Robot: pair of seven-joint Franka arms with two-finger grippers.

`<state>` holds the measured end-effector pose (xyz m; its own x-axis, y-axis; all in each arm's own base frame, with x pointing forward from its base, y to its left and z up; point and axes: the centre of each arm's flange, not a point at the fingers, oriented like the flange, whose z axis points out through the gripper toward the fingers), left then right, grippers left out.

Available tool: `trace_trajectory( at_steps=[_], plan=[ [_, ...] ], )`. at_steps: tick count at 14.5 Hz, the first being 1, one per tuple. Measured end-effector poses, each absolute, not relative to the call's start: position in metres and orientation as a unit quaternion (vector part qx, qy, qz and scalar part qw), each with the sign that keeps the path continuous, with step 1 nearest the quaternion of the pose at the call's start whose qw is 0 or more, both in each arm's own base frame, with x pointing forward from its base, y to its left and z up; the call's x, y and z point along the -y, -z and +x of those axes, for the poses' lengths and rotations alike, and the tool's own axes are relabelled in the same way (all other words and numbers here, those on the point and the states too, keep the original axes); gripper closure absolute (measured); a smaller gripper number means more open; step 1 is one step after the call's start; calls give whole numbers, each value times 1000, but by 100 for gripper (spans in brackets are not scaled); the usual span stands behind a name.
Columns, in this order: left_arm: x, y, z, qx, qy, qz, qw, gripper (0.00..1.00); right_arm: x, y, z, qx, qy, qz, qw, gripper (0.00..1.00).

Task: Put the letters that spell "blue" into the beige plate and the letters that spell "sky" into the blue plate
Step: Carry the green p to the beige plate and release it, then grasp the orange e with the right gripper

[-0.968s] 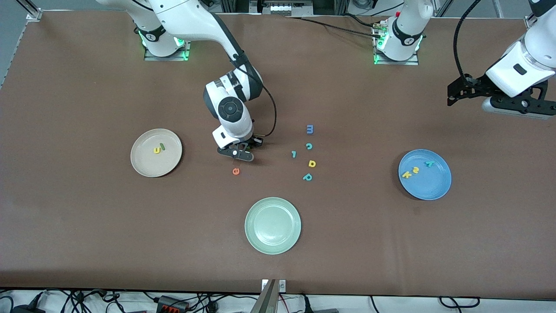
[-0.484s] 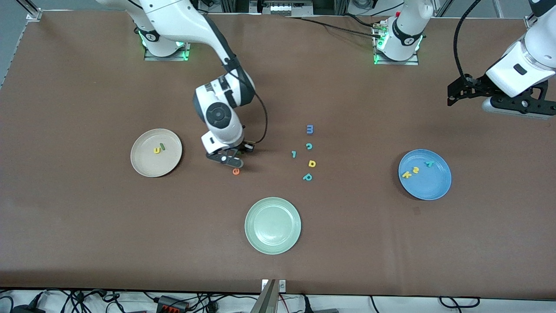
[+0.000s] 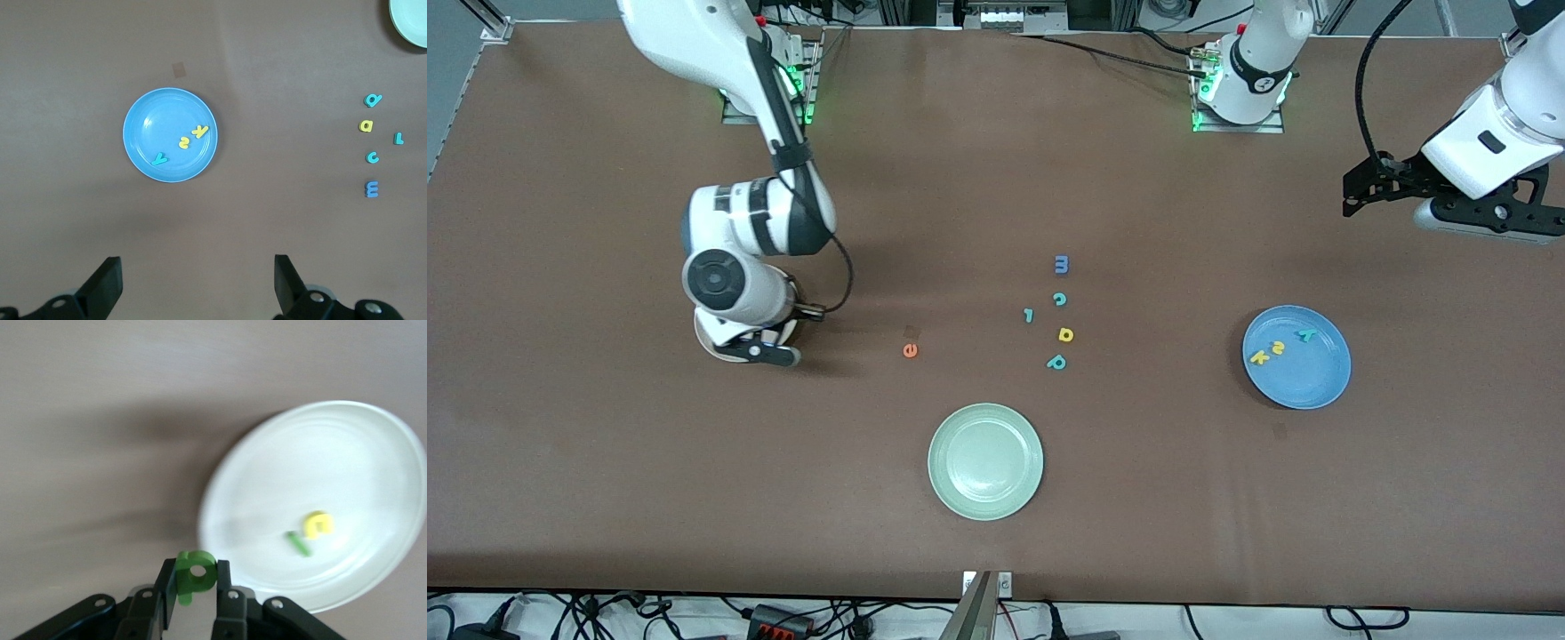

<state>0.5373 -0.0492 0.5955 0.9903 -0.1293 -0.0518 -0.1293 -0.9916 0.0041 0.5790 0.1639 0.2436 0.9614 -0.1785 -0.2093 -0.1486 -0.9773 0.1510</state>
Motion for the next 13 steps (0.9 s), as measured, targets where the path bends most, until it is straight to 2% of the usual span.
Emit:
trace_trajectory(
  at_steps=[3, 7, 10, 13],
  plan=[
    [49, -595, 537, 65, 26, 998, 0, 0, -130, -220, 563, 75, 142, 985, 71, 73],
    [49, -595, 537, 65, 26, 998, 0, 0, -113, -199, 548, 73, 142, 985, 72, 73],
    [49, -595, 537, 65, 26, 998, 0, 0, -119, -203, 550, 83, 137, 985, 56, 49],
    [49, -595, 537, 65, 26, 998, 0, 0, -147, -231, 571, 86, 102, 990, 37, 19]
  ],
)
